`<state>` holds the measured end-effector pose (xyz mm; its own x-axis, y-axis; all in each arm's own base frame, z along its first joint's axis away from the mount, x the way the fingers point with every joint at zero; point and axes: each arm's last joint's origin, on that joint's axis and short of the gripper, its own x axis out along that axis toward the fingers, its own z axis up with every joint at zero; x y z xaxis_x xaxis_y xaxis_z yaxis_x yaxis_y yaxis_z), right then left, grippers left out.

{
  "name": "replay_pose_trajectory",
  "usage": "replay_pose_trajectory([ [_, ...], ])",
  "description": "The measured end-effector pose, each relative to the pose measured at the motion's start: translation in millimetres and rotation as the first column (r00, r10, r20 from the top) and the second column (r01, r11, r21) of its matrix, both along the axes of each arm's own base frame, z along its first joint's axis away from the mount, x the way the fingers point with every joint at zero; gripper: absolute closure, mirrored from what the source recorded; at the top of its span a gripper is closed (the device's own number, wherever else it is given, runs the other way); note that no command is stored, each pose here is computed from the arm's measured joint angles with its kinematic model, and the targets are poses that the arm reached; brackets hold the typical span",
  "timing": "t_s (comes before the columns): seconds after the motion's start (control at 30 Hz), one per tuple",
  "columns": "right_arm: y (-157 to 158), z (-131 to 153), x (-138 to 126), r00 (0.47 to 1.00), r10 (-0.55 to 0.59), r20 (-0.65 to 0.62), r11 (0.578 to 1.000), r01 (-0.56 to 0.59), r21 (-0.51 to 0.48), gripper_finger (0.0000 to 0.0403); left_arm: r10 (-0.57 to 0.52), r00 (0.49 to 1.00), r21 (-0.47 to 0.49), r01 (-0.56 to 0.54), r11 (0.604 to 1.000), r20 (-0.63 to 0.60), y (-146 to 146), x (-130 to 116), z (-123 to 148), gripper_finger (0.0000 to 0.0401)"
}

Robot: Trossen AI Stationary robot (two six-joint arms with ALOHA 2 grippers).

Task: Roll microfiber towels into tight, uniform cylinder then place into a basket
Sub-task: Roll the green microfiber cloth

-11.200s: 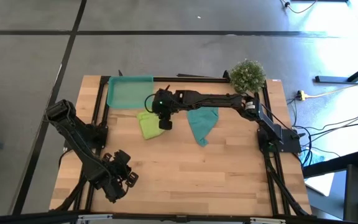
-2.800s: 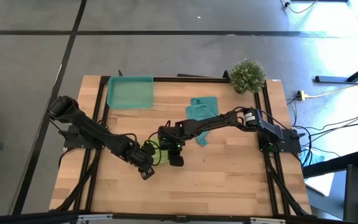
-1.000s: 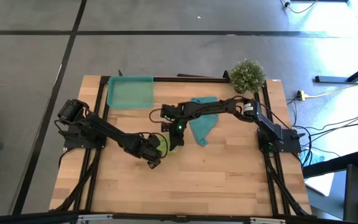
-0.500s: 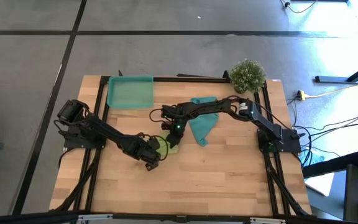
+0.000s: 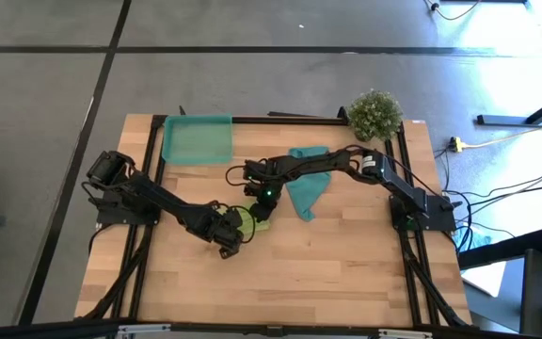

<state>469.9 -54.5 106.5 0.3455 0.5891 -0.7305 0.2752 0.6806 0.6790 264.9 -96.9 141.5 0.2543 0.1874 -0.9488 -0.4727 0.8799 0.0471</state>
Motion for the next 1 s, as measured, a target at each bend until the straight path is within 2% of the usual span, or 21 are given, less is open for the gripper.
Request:
replay_pose_trajectory([
  [0.2, 0, 0, 0, 1.0, -0.002, -0.001, 1.0, 0.002, -0.008, 0.0397, -0.03, 0.999, 0.009, 0.03, 1.0, -0.015, 3, 0, 0, 0.0336],
  [0.4, -1, 0, 1, 1.0, -0.006, 0.007, 1.0, 0.006, -0.023, 0.0397, 0.002, 0.999, -0.028, -0.003, 1.0, -0.035, 14, -8, 17, 0.0328],
  [0.53, -1, 0, 1, 1.0, -0.005, 0.007, 1.0, 0.005, -0.024, 0.0397, 0.009, 0.999, -0.046, -0.007, 0.999, 0.051, 20, -15, 41, 0.033],
  [0.67, -1, 0, 1, 1.0, -0.005, 0.011, 1.0, 0.005, -0.024, 0.0397, -0.077, 0.985, -0.045, 0.085, 0.995, 0.151, 17, -16, 58, 0.033],
  [0.83, -1, 0, 1, 1.0, -0.005, 0.013, 1.0, 0.006, -0.024, 0.0397, -0.196, 0.949, -0.021, 0.208, 0.978, 0.248, 8, -6, 54, 0.033],
  [1.0, -1, -1, 2, 1.0, -0.005, 0.015, 1.0, 0.006, -0.025, 0.0397, -0.228, 0.937, -0.044, 0.248, 0.968, 0.264, 6, -1, 31, 0.033],
])
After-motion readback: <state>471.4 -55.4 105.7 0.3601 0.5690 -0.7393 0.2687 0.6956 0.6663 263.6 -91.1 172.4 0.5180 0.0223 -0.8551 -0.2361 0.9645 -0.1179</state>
